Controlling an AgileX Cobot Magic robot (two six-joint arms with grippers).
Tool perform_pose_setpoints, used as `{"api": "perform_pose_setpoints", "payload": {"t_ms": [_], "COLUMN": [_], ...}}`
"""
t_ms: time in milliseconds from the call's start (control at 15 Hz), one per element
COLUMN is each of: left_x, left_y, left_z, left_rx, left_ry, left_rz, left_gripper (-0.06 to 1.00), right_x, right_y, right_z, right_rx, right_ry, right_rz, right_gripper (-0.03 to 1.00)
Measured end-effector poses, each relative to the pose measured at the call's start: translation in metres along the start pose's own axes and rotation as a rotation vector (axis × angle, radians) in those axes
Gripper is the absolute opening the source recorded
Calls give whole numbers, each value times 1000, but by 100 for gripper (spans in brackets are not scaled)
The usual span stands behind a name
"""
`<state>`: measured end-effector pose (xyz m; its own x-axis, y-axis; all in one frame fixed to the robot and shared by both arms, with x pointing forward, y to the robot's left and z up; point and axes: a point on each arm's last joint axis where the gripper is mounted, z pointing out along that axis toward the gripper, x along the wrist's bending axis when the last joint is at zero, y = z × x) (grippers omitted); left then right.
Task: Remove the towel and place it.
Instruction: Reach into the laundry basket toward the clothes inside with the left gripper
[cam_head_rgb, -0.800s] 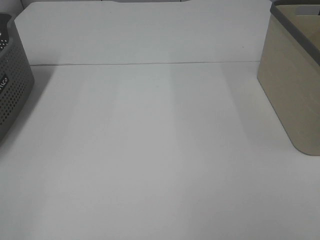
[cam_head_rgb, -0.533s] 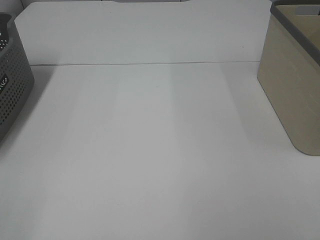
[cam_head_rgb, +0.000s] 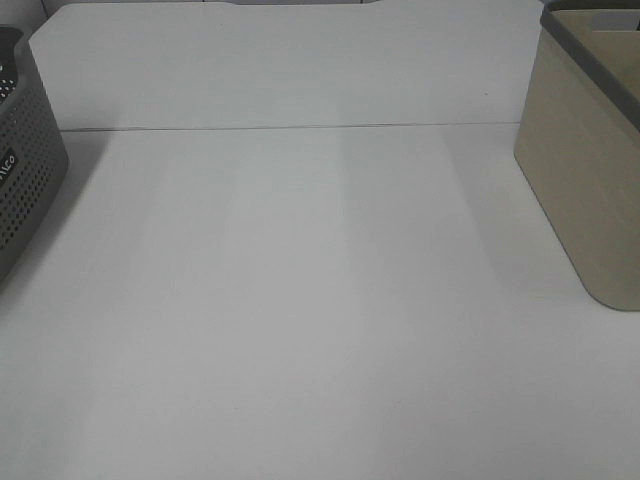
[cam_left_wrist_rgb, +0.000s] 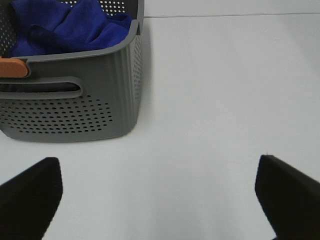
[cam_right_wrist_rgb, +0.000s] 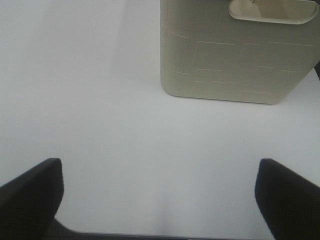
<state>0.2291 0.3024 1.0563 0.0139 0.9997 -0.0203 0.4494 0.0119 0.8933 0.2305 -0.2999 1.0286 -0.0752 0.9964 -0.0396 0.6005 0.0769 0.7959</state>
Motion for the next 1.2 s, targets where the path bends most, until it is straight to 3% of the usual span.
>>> {"api": "perform_pose_setpoints", "payload": {"t_ms": [1200], "left_x": [0], "left_y": [0], "left_z": [0], "left_rx": [0], "left_ry": [0], "left_rz": [0], "left_gripper": [99], "right_x": [0], "right_y": [0], "right_z": [0], "right_rx": [0], "right_ry": [0], "right_rz": [0], "right_gripper": [98]}}
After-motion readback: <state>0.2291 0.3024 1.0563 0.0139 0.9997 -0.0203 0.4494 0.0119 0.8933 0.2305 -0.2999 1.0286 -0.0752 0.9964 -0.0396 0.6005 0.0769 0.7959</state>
